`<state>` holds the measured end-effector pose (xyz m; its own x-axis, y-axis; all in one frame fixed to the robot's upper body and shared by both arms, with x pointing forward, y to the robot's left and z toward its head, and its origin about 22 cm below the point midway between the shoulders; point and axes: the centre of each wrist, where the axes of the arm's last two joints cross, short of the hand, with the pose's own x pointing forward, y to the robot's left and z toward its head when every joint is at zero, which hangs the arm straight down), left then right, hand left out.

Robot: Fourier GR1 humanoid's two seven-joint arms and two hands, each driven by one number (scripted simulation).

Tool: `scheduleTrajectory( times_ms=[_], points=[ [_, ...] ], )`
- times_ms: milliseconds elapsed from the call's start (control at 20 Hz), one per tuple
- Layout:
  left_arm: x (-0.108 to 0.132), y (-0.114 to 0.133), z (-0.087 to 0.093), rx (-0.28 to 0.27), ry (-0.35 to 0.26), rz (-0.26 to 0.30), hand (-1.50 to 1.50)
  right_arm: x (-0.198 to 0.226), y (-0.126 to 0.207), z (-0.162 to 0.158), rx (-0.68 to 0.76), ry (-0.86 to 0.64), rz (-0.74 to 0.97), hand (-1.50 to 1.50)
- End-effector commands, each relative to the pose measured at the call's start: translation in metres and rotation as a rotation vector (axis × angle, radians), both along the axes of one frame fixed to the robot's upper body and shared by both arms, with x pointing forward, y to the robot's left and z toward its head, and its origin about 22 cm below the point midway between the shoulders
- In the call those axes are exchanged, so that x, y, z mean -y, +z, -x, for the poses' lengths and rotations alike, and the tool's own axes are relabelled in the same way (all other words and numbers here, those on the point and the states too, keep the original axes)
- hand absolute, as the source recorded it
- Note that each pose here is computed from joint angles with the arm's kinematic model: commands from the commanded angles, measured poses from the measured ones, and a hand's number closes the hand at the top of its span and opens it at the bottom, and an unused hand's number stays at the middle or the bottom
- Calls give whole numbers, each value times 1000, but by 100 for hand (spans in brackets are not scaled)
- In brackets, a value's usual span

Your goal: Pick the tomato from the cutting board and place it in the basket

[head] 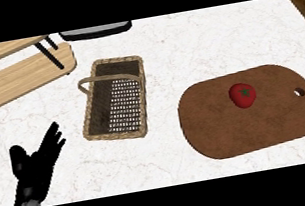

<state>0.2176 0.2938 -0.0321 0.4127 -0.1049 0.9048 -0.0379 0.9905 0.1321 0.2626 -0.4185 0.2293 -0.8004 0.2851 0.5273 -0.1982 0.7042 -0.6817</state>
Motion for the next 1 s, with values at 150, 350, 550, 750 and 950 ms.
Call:
scheduleTrajectory(
  times_ms=[150, 350, 550, 750, 950],
  points=[
    [-2, -13, 10, -114, 1, -11, 0, 40, 49, 9, -69, 74, 310, -150],
    [7, -26, 23, -116, 8, -4, 0, 48, 48, 12, -93, 52, 441, -150],
    [1, -20, 6, -102, -15, -13, 0, 60, 40, 9, -43, 38, 486, -150],
    [15, -16, 16, -115, -11, 21, 0, 72, 11, 11, -41, 50, 465, -150],
    [9, -14, 6, -101, -21, -7, 0, 59, -18, 4, -58, 92, 461, -150]
  ],
)
